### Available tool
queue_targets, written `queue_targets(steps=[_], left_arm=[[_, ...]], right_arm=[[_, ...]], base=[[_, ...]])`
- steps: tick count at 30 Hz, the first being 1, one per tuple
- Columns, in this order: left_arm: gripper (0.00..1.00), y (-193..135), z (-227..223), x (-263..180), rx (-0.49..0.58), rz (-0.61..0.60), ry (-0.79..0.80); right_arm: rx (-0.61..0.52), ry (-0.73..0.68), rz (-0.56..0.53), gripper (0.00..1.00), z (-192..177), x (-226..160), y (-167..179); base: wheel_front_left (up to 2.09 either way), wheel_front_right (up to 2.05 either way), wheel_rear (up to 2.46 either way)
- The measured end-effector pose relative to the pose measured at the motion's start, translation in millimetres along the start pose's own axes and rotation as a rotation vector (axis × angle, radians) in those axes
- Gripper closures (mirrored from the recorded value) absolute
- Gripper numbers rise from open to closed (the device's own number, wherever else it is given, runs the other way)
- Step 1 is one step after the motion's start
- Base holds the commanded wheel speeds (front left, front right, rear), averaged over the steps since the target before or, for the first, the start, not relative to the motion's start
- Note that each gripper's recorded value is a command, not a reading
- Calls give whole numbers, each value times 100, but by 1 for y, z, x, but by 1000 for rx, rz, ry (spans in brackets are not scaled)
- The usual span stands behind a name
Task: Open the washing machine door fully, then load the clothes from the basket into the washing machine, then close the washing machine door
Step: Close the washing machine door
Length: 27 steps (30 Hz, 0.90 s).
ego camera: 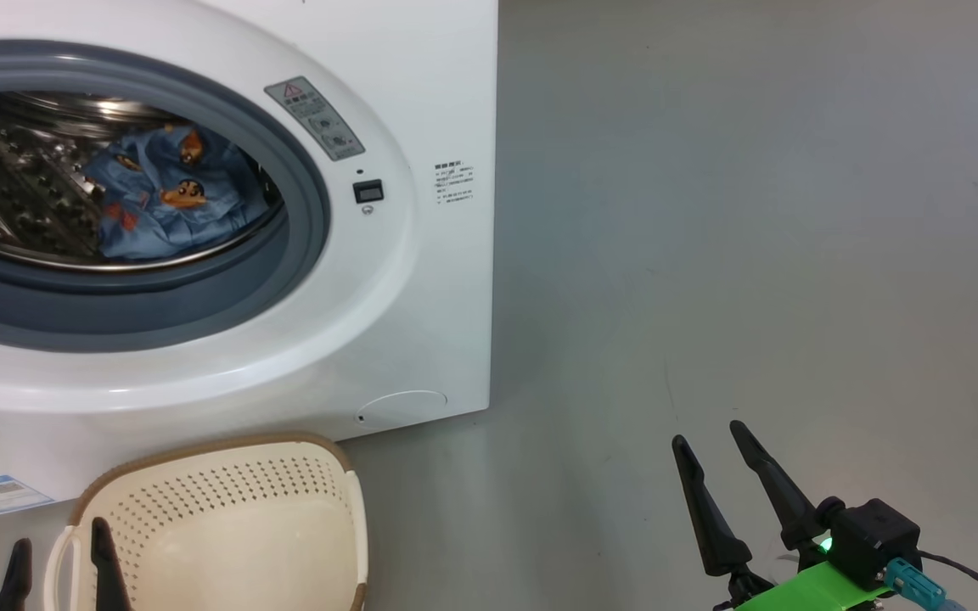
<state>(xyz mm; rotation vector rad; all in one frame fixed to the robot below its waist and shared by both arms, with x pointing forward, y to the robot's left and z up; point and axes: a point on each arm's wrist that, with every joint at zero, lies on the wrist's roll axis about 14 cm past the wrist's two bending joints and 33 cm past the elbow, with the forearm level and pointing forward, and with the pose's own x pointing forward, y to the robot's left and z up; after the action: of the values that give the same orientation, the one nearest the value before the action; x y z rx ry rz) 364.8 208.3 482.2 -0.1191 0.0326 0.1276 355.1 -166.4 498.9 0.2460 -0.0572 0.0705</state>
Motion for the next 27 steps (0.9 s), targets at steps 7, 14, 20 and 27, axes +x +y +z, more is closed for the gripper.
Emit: queue_targets(steps=[7,14,20,27], left_arm=[[0,-1,0,-2,-1,4,0],[0,-1,1,-5,-14,3,-5],[0,0,3,-7,-10,10,-12],[0,2,4,-10,-11,14,-14]], right_arm=[[0,-4,5,0,1,0,1],[-23,-3,19,0,1,0,5],[-21,-1,24,0,1,-2,7],[-19,12,28,0,-4,-5,9]], base=[[0,0,0],[0,0,0],[0,0,0],[0,0,0]])
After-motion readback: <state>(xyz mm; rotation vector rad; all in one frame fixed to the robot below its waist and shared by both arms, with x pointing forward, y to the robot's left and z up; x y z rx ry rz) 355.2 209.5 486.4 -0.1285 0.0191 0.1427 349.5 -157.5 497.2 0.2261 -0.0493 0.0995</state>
